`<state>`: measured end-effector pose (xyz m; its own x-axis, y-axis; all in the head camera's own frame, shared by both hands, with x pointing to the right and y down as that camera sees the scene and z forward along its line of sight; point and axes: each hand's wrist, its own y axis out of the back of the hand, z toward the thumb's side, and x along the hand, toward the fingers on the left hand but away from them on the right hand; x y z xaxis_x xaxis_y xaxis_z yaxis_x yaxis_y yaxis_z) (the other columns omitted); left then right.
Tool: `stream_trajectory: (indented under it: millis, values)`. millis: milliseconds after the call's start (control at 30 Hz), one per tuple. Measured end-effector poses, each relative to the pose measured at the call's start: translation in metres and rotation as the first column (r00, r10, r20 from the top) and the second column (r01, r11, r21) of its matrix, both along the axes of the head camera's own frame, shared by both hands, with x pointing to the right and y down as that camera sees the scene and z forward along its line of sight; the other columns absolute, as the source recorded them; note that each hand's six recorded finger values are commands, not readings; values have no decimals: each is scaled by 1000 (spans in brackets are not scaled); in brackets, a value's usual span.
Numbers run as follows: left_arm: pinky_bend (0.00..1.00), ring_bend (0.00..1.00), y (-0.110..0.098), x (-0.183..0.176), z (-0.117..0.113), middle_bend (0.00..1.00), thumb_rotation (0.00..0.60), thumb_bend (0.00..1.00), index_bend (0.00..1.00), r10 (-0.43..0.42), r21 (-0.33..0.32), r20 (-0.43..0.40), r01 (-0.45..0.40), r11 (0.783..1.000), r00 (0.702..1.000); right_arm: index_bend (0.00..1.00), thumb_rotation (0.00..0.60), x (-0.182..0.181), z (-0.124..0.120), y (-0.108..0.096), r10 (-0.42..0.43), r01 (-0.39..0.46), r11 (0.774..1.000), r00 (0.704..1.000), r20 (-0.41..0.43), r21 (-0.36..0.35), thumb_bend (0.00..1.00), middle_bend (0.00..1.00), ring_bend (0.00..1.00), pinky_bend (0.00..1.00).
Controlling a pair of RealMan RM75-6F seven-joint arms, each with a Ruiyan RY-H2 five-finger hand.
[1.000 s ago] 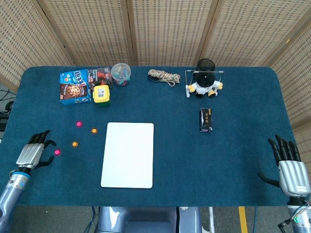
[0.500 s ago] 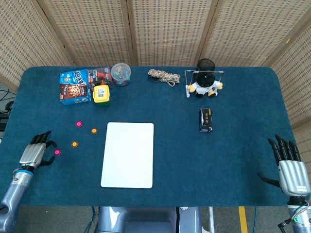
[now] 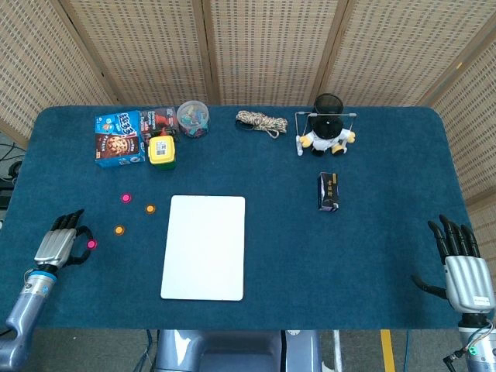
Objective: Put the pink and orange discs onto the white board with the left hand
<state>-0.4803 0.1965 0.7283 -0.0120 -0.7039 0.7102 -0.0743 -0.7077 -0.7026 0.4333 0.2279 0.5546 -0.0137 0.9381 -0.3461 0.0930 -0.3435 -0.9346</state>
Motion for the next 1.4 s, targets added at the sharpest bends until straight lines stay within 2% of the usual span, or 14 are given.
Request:
stream_trajectory:
  millis: [200,400,500,600,733,867,1033,1400]
  values:
    - [0,0,-4,3,-6,0,600,397,544,-1,27,-21,2,1000,1000,0,600,0,0,0,3,-3,1000,1000,4,0,0,0,0,0]
    - [0,0,-19,25,-27,0,600,392,544,30,95,-101,-21,995,994,0,600,0,0,0,3,-3,1000,1000,5,-3,0,0,0,0]
    - [0,0,-29,47,-38,0,600,389,544,69,124,-157,-49,991,985,0,600,0,0,0,3,-3,1000,1000,5,-5,0,0,0,0]
    - [0,0,-41,81,-48,0,600,384,544,143,160,-214,-110,981,966,0,600,1,0,0,6,-6,1000,1000,4,-5,0,0,0,0]
    - [0,0,-58,127,-54,0,600,383,544,255,201,-231,-210,957,939,0,600,1,0,0,11,-11,1000,1000,5,-4,0,0,0,0]
    - [0,0,-67,172,-50,0,600,382,544,344,213,-232,-298,931,910,0,600,2,1,-1,17,-17,1000,1000,4,-8,0,0,0,0]
    - [0,0,-65,220,-34,0,600,379,544,396,183,-255,-358,916,882,0,600,4,2,-1,26,-26,1000,1000,6,-14,0,0,0,0]
    - [0,0,-43,261,-16,0,600,371,533,455,145,-289,-431,891,842,0,600,6,2,-1,32,-32,999,999,14,-26,0,0,0,0]
